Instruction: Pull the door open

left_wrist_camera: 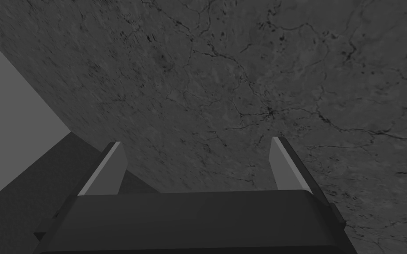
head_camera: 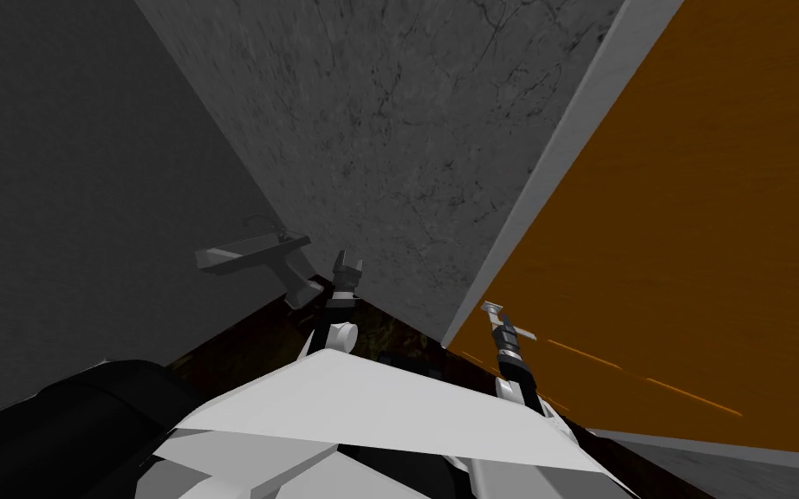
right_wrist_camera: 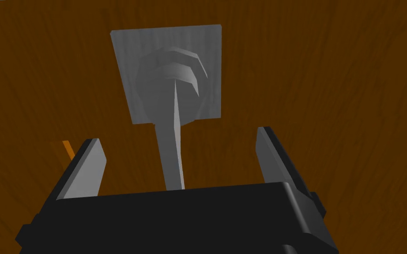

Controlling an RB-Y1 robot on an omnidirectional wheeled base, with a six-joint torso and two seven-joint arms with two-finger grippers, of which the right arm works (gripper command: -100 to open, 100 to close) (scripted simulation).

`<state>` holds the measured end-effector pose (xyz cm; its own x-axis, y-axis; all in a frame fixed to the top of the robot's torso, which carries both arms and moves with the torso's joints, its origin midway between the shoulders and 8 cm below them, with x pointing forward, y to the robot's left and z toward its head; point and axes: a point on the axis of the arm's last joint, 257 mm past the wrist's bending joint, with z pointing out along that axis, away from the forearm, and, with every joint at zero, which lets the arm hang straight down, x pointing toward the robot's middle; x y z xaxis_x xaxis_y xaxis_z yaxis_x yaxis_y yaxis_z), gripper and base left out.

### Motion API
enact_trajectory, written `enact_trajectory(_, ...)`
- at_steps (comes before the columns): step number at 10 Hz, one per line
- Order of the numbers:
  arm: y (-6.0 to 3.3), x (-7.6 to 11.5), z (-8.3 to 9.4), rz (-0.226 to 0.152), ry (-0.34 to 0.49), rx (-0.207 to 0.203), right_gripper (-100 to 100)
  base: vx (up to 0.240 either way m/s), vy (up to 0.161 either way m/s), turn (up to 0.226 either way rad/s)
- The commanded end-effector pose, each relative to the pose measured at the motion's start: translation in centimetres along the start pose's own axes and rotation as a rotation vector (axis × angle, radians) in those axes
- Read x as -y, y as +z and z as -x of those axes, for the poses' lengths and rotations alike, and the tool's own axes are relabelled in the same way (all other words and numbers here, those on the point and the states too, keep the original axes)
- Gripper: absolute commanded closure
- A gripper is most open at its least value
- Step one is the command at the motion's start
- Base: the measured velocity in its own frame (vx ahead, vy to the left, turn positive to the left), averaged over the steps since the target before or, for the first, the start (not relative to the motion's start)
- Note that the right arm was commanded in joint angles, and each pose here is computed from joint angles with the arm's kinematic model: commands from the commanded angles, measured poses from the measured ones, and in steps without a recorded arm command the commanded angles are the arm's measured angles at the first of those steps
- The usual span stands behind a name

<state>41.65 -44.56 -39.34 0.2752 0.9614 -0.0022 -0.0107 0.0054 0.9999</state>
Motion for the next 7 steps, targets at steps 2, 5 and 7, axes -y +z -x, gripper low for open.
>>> enact_trajectory(2, -0.01, 0.06, -0.06, -0.003, -0.001, 0.0, 100, -0.021, -0.002, -0.011)
enact_trajectory(5, -0.01, 0.06, -0.06, -0.003, -0.001, 0.0, 100, -0.012, 0.0, 0.004)
enact_trajectory(7, -0.09, 0.11, -0.23, -0.005, -0.001, -0.014, 100, -0.051, -0.005, 0.037)
